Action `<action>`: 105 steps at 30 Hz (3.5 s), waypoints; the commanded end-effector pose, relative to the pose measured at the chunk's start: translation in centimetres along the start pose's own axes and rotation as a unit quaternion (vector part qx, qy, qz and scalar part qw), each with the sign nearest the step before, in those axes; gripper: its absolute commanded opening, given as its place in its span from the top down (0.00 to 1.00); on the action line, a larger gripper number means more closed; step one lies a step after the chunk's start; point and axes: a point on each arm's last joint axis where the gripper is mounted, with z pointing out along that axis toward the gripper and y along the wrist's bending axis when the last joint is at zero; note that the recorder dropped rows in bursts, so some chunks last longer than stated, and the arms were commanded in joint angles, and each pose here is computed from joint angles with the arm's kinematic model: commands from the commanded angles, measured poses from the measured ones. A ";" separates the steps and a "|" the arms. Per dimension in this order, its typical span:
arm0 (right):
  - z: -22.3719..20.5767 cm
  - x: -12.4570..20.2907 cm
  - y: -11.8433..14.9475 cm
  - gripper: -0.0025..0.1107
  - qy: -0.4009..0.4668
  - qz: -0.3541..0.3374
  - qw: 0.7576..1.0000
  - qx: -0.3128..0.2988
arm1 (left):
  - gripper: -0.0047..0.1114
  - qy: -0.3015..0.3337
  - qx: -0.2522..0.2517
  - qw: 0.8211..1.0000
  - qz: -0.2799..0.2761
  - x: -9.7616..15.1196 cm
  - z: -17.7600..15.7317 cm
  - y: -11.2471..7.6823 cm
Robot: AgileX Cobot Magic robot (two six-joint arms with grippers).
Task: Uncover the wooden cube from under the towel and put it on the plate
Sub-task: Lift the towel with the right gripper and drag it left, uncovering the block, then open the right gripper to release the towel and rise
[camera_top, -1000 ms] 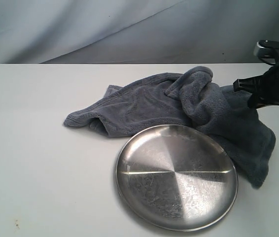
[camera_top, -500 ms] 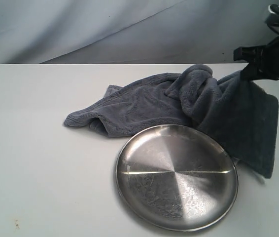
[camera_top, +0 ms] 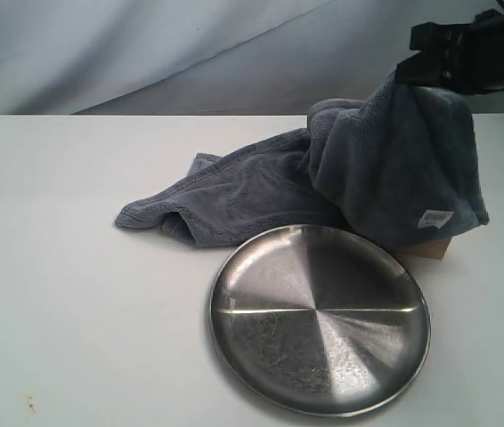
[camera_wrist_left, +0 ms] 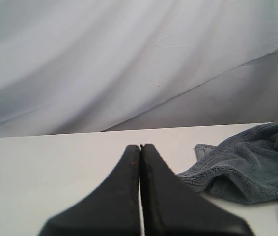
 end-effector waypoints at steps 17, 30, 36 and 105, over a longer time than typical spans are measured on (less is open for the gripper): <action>5.0 0.6 -1.2 0.98 -0.071 -0.020 0.992 -0.097 | 0.96 -0.005 -0.001 1.000 -0.002 0.0 0.0 0.0; 11.0 0.5 2.0 0.98 -0.077 -0.145 0.986 -0.018 | 0.96 -0.005 -0.001 1.000 -0.002 0.0 0.0 0.0; 10.7 -1.3 2.1 0.98 -0.103 -0.154 0.983 0.004 | 0.96 -0.005 -0.001 1.000 -0.002 0.0 0.0 0.0; 3.4 0.6 1.8 0.72 0.248 -0.046 0.918 0.306 | 0.96 -0.005 -0.001 1.000 -0.002 0.0 0.0 0.0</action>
